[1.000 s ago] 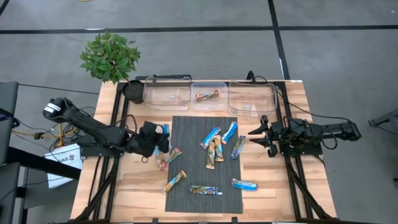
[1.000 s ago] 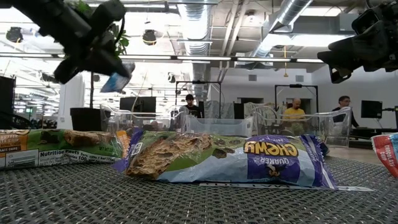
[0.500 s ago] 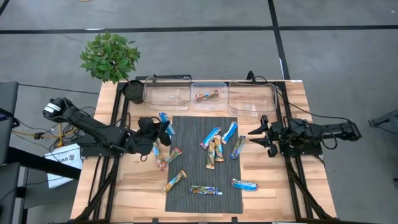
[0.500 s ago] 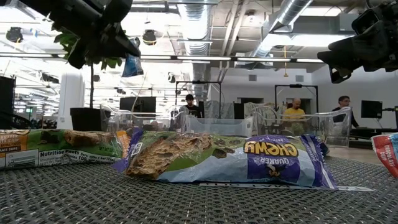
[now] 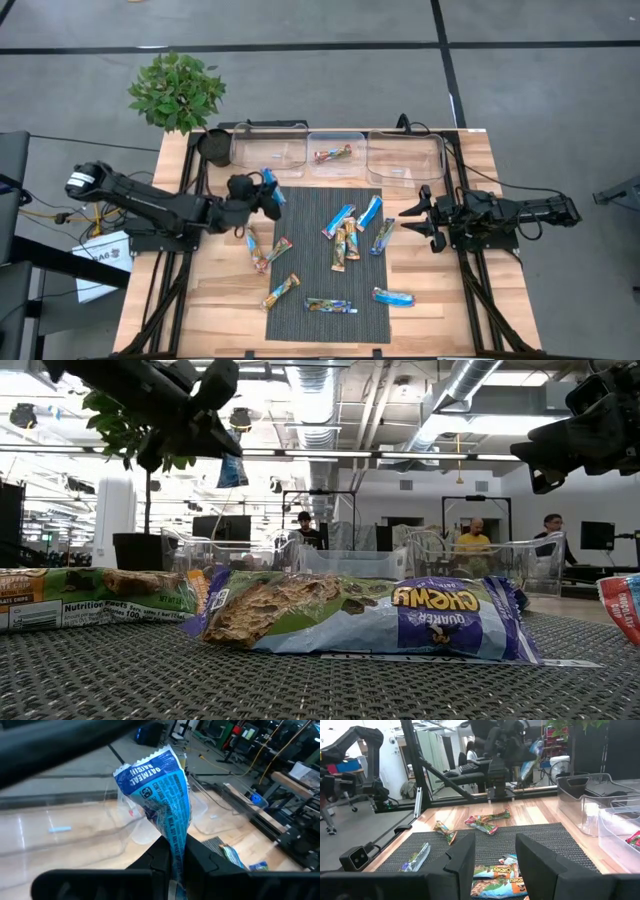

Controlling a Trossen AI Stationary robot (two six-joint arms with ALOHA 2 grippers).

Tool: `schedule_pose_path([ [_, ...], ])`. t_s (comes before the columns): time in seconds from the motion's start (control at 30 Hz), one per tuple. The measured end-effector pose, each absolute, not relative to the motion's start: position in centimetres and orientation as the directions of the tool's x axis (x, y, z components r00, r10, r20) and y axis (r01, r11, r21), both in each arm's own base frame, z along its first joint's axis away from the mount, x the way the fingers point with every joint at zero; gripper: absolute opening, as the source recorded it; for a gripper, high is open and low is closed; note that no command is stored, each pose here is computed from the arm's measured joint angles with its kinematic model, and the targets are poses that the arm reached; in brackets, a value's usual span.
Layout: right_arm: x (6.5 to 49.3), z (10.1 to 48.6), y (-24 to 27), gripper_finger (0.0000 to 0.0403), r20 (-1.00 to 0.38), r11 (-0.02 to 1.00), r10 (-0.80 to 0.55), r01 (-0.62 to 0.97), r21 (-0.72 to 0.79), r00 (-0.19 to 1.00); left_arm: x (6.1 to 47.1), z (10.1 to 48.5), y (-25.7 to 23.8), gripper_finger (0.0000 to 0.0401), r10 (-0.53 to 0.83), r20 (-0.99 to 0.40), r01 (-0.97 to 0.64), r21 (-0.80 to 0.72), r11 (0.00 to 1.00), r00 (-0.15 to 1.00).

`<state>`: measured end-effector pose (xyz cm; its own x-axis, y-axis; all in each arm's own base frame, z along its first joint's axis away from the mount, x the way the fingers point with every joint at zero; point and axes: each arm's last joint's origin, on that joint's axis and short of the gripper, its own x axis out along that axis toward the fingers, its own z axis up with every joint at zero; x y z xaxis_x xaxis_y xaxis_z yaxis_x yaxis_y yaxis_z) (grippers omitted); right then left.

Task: Pick and place Granola Bars by type
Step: Put the left blue granola bar into the right transparent bin

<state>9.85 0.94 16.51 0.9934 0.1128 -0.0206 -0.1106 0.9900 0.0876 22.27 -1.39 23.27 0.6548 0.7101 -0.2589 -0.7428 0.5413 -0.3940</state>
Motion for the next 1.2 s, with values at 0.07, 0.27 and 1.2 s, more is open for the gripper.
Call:
schedule_pose_path([
  [0.07,9.9,16.5,0.9,0.0133,-0.021,0.99,0.113,-0.11,0.088,0.993,22.4,23.5,-0.8,0.0027,0.719,-0.248,-0.747,-0.388,0.54,0.649],
  [0.27,9.9,16.5,0.9,0.0134,-0.02,0.99,0.113,-0.111,0.088,0.993,22.6,23.8,0.5,0.0023,0.739,-0.234,-0.758,-0.383,0.528,0.632],
  [1.2,9.9,16.5,0.9,0.0133,-0.021,0.99,0.112,-0.11,0.088,0.993,27.9,26.5,3.9,0.0023,0.74,-0.188,-0.762,-0.229,0.606,0.645],
])
